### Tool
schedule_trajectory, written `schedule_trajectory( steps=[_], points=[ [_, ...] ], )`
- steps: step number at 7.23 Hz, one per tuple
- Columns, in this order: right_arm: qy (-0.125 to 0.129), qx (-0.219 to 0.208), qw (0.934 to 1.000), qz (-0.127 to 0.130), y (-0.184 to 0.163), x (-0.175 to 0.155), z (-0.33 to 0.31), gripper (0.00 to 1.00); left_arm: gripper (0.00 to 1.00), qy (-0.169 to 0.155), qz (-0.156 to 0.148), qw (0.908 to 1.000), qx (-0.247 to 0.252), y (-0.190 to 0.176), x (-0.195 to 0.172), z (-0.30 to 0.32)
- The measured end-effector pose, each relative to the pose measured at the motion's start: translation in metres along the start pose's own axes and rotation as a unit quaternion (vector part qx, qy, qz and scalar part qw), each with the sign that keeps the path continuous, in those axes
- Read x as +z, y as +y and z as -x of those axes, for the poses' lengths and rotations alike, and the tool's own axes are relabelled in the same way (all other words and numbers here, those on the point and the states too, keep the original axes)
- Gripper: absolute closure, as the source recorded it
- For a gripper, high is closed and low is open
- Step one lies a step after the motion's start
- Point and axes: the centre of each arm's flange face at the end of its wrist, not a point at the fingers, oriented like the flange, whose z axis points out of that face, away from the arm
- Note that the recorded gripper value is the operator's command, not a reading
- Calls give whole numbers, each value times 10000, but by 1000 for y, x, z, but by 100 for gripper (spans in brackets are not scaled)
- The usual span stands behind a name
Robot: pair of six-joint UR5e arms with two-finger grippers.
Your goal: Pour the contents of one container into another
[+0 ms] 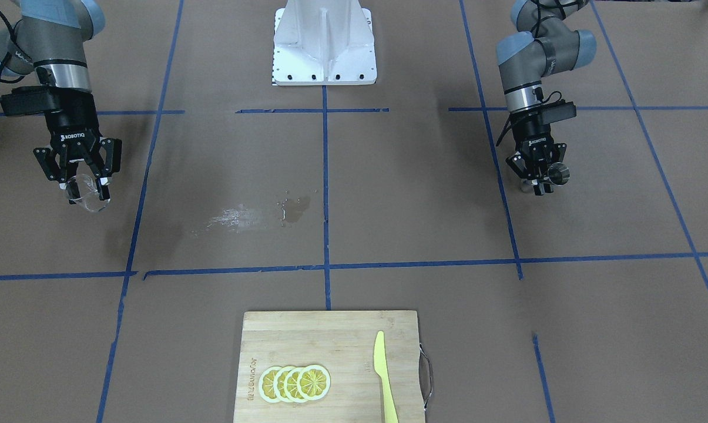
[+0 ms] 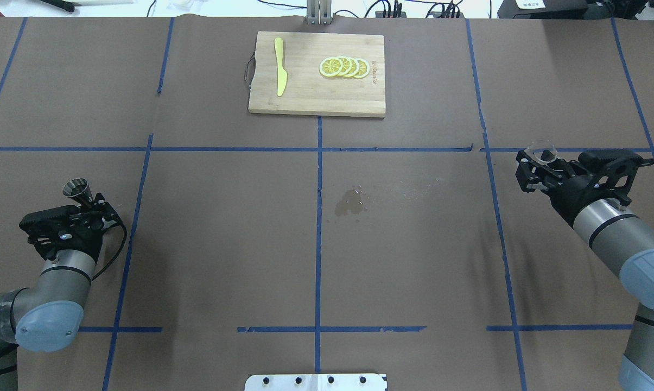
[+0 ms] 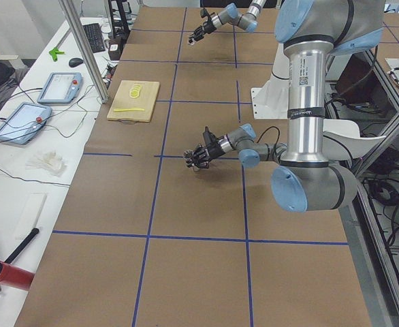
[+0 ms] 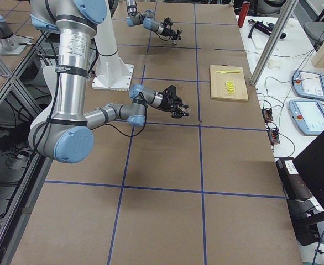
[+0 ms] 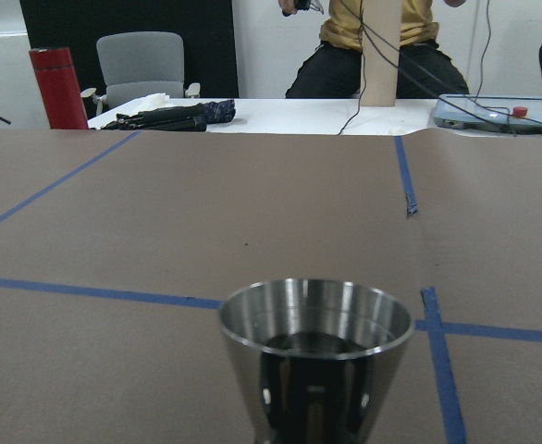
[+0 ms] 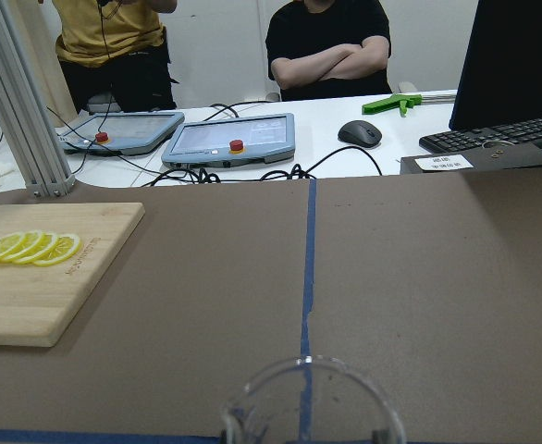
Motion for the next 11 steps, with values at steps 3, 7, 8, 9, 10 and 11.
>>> schedule_trajectory(
  steps=[3, 7, 8, 9, 10, 11],
  points=[
    [-15, -1, 10000, -8, -1, 0, 2, 100, 100, -54, -5, 10000, 12, -2, -1, 0],
    [-54, 27, 10000, -20, -3, -1, 6, 100, 100, -167, -91, 9991, -379, -16, -9, -7],
    [-55, 29, 10000, -21, -3, -1, 6, 100, 100, -303, -206, 9981, -497, -22, -13, -10],
    [-56, 30, 10000, -22, -3, -1, 6, 100, 100, -411, -395, 9966, -598, -27, -16, -12],
    [-59, 32, 10000, -25, -4, -1, 7, 100, 100, -444, -609, 9949, -673, -30, -16, -12],
    [-61, 34, 10000, -29, -4, -2, 7, 100, 100, -422, -830, 9930, -721, -31, -15, -10]
  ],
)
